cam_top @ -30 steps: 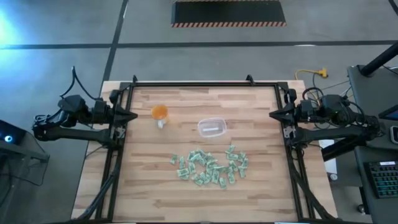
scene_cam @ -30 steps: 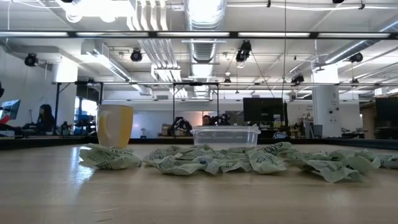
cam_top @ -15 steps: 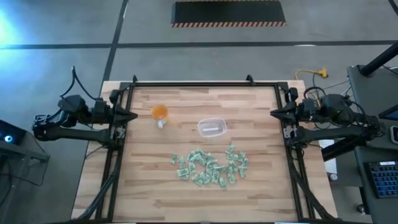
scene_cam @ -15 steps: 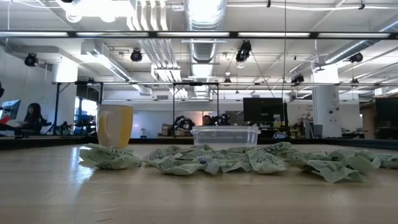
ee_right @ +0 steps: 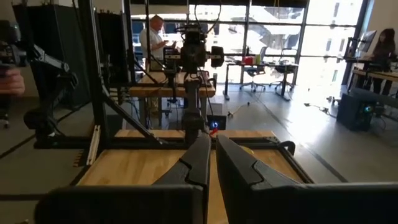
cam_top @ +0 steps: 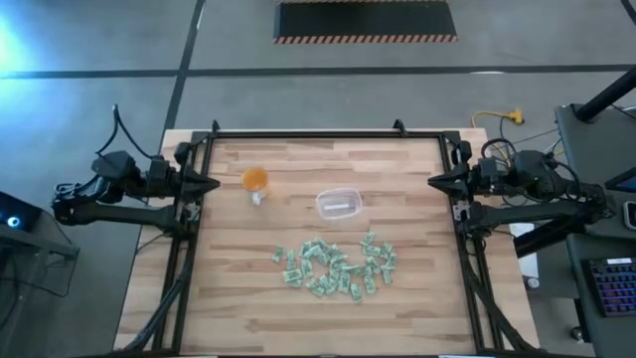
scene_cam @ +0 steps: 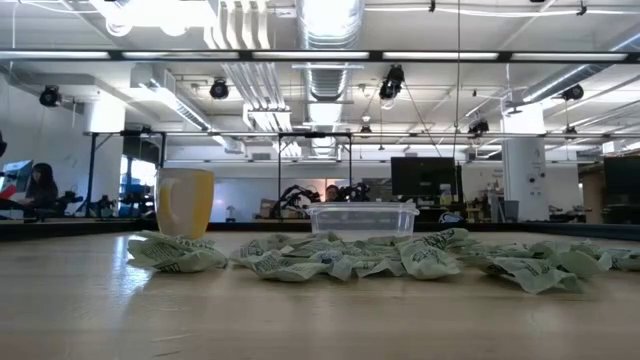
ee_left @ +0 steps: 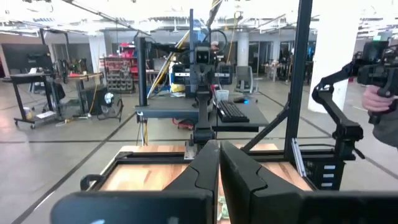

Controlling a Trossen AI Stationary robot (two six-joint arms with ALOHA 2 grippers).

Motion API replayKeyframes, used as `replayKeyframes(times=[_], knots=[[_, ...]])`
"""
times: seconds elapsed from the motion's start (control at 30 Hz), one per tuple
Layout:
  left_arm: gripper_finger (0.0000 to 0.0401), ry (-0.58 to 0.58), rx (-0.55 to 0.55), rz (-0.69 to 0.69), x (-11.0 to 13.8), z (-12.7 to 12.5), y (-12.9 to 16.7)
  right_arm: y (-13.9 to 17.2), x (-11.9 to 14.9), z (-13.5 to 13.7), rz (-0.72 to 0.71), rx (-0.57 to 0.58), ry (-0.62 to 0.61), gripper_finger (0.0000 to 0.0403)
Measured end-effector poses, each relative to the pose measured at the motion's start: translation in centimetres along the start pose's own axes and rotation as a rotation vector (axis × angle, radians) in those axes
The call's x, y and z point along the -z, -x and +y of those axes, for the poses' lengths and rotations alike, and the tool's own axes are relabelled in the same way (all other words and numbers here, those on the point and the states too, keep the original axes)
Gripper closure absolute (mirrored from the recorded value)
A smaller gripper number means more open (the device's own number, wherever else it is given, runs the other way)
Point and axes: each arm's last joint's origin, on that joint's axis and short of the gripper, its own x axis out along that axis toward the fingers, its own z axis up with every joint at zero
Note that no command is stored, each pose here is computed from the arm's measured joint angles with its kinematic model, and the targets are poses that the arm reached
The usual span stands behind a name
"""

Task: Pick and place Stevia / Truvia into bins
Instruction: Put the stevia packet into the transparent bin

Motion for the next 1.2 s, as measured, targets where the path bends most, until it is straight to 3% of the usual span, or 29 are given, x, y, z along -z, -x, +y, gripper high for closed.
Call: replayKeyframes(times=[0.13,0.2,0.3,0.37,0.7,0.97,1.2], knots=[[0.0401,-0.021,-0.026,-0.06,-0.6,0.1,-0.3,-0.5,0.1,0.0,0.019,-0.001,0.061,0.0385],[0.0401,-0.106,-0.137,-0.062,-0.7,0.4,-0.6,-1.0,0.3,0.0,0.038,-0.001,0.085,0.0385],[0.0401,-0.082,-0.23,-0.064,-0.8,0.7,-1.0,-2.2,0.7,0.0,0.085,-0.005,0.136,0.0385],[0.0401,-0.024,-0.225,-0.074,-0.9,0.6,-1.3,-3.2,1.0,0.0,0.117,-0.009,0.181,0.0385],[0.0401,-0.034,-0.183,0.008,0.0,0.5,-5.0,-9.5,3.4,0.0,0.258,-0.05,0.362,0.0385],[0.0401,-0.04,-0.193,0.19,2.6,0.5,-9.4,-12.2,6.1,0.0,0.414,-0.08,0.352,0.0385],[0.0401,-0.013,-0.104,0.362,5.6,0.2,-13.0,-13.4,7.9,1.0,0.516,-0.131,0.326,0.0385]])
